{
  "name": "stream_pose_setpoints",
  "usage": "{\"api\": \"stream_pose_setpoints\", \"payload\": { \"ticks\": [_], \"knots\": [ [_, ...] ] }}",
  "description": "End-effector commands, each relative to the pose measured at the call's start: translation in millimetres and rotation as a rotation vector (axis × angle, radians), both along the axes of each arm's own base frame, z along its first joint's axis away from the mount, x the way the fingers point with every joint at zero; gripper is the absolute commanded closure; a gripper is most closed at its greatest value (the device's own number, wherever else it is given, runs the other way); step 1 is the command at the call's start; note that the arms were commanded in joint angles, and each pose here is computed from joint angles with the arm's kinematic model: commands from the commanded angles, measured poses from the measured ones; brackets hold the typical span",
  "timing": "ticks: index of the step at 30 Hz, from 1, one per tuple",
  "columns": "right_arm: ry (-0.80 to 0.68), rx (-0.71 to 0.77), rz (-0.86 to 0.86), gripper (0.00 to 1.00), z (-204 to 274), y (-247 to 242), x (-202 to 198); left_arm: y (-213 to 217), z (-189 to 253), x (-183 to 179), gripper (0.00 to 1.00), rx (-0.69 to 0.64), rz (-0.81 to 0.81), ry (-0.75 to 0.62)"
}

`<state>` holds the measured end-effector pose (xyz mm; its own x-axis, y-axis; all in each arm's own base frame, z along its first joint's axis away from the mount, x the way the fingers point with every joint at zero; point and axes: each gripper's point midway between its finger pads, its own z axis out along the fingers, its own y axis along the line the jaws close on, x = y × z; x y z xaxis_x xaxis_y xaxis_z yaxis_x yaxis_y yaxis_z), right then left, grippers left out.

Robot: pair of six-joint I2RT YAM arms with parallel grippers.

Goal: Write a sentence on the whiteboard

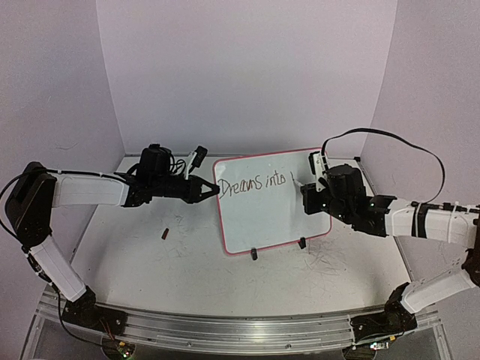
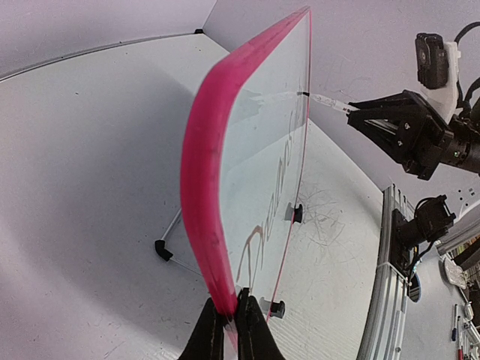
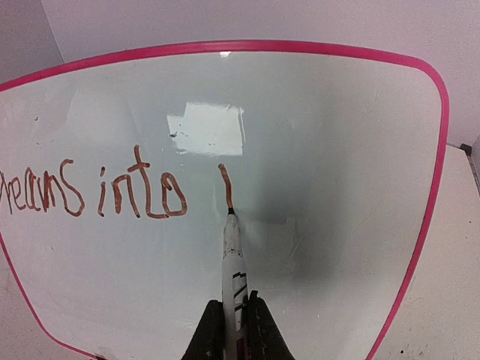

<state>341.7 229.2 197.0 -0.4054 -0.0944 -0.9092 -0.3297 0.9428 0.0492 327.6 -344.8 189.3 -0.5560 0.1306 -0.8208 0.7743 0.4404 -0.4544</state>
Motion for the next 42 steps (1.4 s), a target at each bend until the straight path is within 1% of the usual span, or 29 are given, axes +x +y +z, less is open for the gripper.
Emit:
{"api": "stream_pose_setpoints", "payload": {
  "ticks": [1,9,23,42],
  "knots": [
    [0.002,0.031,-0.001,1.00,3.5,-2.1,-3.8,-9.7,0.5,-11.2,1.00,0.037,-0.053,-0.030],
    [0.006,0.029,-0.003,1.00,2.1,-1.0,-2.0,-10.1,-0.5,-11.3,1.00,0.039,-0.053,-0.030],
    [-0.050,0.037,-0.033,1.00,14.1,4.1,14.0,-9.9,0.1,-10.6,1.00,0.040,-0.050,-0.033],
    [-0.099,0.042,-0.110,1.00,27.5,-4.8,24.6,-10.0,-1.5,-10.5,1.00,0.043,-0.051,-0.032]
  ]
}}
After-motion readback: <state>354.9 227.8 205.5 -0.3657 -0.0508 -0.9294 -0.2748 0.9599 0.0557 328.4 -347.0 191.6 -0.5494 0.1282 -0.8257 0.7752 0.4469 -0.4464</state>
